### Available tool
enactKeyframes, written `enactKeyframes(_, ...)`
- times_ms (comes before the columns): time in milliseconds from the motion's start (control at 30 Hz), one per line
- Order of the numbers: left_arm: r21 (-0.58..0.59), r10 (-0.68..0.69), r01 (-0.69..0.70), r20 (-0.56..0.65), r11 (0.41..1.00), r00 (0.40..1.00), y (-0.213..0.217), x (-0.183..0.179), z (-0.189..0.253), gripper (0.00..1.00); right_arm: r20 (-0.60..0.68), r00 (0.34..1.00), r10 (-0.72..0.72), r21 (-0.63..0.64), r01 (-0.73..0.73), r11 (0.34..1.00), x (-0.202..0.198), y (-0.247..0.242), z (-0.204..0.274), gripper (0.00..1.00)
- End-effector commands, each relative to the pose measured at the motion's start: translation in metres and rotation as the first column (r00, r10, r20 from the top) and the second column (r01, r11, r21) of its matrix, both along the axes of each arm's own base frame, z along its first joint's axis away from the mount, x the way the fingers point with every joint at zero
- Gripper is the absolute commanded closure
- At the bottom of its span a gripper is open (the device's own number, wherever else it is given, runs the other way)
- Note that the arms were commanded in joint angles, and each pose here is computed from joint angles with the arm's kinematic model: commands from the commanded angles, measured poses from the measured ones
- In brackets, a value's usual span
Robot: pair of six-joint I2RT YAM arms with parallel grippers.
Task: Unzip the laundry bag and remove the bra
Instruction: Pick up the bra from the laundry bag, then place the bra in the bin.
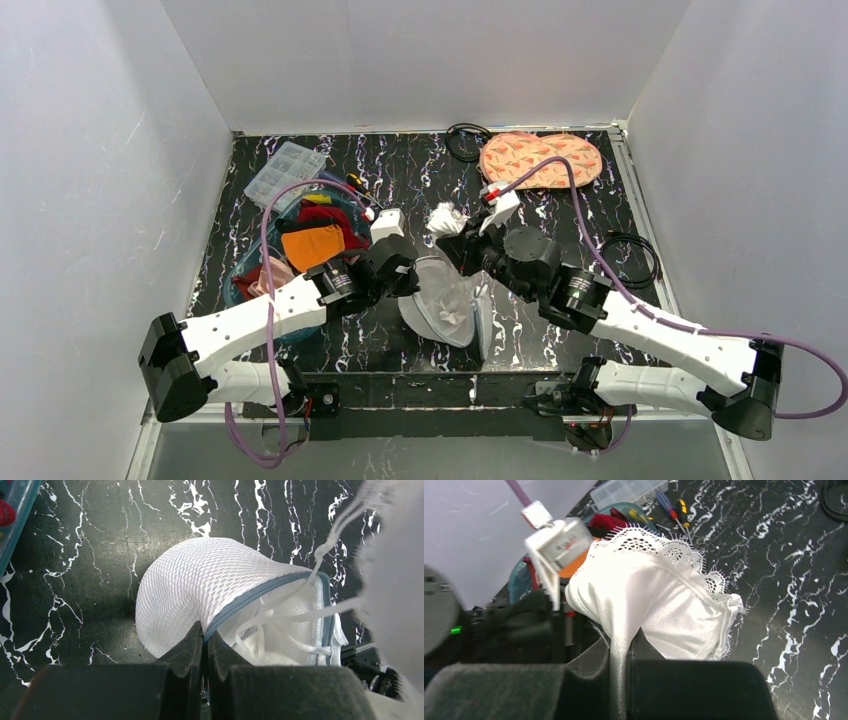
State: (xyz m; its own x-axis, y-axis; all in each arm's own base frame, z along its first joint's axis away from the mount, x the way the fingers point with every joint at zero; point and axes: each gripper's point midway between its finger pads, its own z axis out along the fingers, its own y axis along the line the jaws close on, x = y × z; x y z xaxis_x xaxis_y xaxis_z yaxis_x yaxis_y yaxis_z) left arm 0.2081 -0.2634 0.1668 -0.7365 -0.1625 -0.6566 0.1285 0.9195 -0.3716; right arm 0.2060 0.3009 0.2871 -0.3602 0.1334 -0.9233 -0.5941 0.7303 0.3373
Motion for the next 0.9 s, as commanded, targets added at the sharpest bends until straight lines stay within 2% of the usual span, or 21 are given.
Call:
enactKeyframes(0,0.047,0.070,-0.069,-0.014,0.996,0.997,0.021,0.003,-0.013,1.00,0.074,0.993,0.087,0.054,-0.092,0.994,-0.016,-0.004,0.050,0.99)
enactKeyframes(167,0.057,0.082,-0.080,-0.030,0.995,0.996,0.028,-0.001,-0.020,1.00,0.107,0.988,0.113,0.018,-0.115,0.993,-0.028,-0.023,0.054,0.99)
enactKeyframes(367,0.070,0.083,-0.080,-0.046,0.994,0.995,0.031,-0.004,-0.024,1.00,0.170,0.970,0.173,0.053,-0.184,0.982,-0.041,-0.026,0.084,0.99)
enactKeyframes(467,0.078,0.083,-0.078,-0.057,0.994,0.995,0.032,-0.006,-0.020,0.96,0.185,0.958,0.221,0.046,-0.233,0.971,-0.046,-0.019,0.091,0.99)
enactKeyframes(500,0.073,0.079,-0.075,-0.058,0.995,0.995,0.032,-0.007,-0.017,0.93,0.189,0.955,0.230,0.039,-0.241,0.970,-0.047,-0.018,0.091,0.99)
enactKeyframes(567,0.044,0.066,-0.064,-0.055,0.997,0.996,0.031,-0.009,-0.007,0.81,0.195,0.951,0.241,0.013,-0.248,0.969,-0.047,-0.018,0.085,0.99)
enactKeyframes(667,-0.028,0.046,-0.047,-0.041,0.998,0.998,0.030,-0.015,0.012,0.52,0.202,0.946,0.254,-0.036,-0.252,0.967,-0.046,-0.019,0.074,0.99)
enactKeyframes(733,-0.080,0.043,-0.045,-0.027,0.996,0.999,0.031,-0.018,0.029,0.39,0.207,0.942,0.264,-0.071,-0.254,0.965,-0.046,-0.019,0.066,0.99)
enactKeyframes(867,-0.182,0.043,-0.041,0.004,0.982,0.999,0.037,-0.026,0.069,0.32,0.245,0.923,0.296,-0.174,-0.259,0.950,-0.044,-0.024,0.054,0.99)
